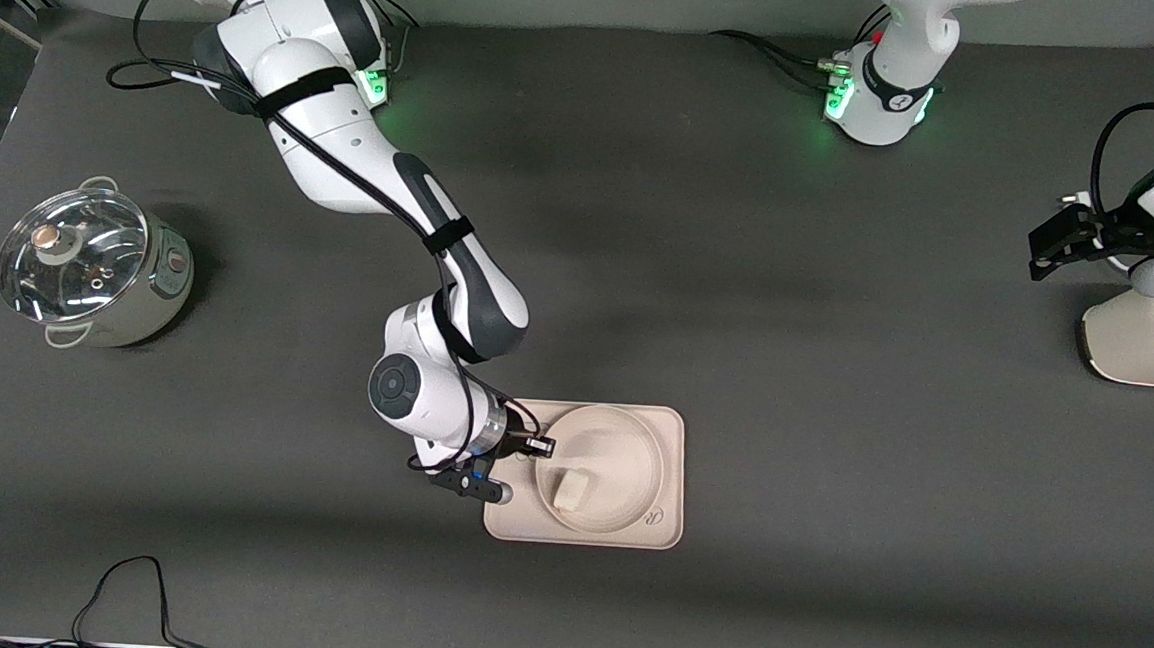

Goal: Place bun in plate and plate on tray
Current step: 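Lower the plate onto the tray and open the right gripper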

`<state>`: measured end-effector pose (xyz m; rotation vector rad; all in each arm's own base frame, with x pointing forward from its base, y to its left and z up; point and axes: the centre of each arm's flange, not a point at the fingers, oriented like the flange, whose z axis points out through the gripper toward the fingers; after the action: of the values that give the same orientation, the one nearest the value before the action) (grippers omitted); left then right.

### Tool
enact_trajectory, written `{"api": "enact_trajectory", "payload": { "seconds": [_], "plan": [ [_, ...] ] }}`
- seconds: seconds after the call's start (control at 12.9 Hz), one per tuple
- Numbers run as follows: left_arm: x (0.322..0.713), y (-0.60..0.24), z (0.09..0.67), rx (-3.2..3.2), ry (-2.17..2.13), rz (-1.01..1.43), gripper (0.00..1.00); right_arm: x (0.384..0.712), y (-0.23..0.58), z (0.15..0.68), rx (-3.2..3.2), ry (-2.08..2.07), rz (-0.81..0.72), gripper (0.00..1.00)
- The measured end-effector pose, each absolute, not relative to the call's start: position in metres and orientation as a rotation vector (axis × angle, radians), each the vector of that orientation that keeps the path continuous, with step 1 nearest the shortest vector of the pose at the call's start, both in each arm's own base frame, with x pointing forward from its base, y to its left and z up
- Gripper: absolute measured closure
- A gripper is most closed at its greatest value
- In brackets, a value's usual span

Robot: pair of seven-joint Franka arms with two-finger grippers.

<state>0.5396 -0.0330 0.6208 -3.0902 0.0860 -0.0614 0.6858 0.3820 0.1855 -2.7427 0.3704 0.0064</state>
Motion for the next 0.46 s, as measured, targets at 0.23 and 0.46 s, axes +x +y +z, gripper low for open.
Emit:
{"api": "enact_trajectory", "payload": {
  "seconds": [0.23, 0.46],
  "plan": [
    [0.54, -0.033, 0.621, -3.09, 0.086, -0.061, 0.0, 0.687, 0.382, 0.188, -2.739, 0.37, 0.0, 0.45],
    [0.54, -0.033, 0.621, -3.09, 0.086, -0.062, 0.0, 0.695, 0.386, 0.222, -2.713, 0.355, -0.043, 0.13]
  ]
}}
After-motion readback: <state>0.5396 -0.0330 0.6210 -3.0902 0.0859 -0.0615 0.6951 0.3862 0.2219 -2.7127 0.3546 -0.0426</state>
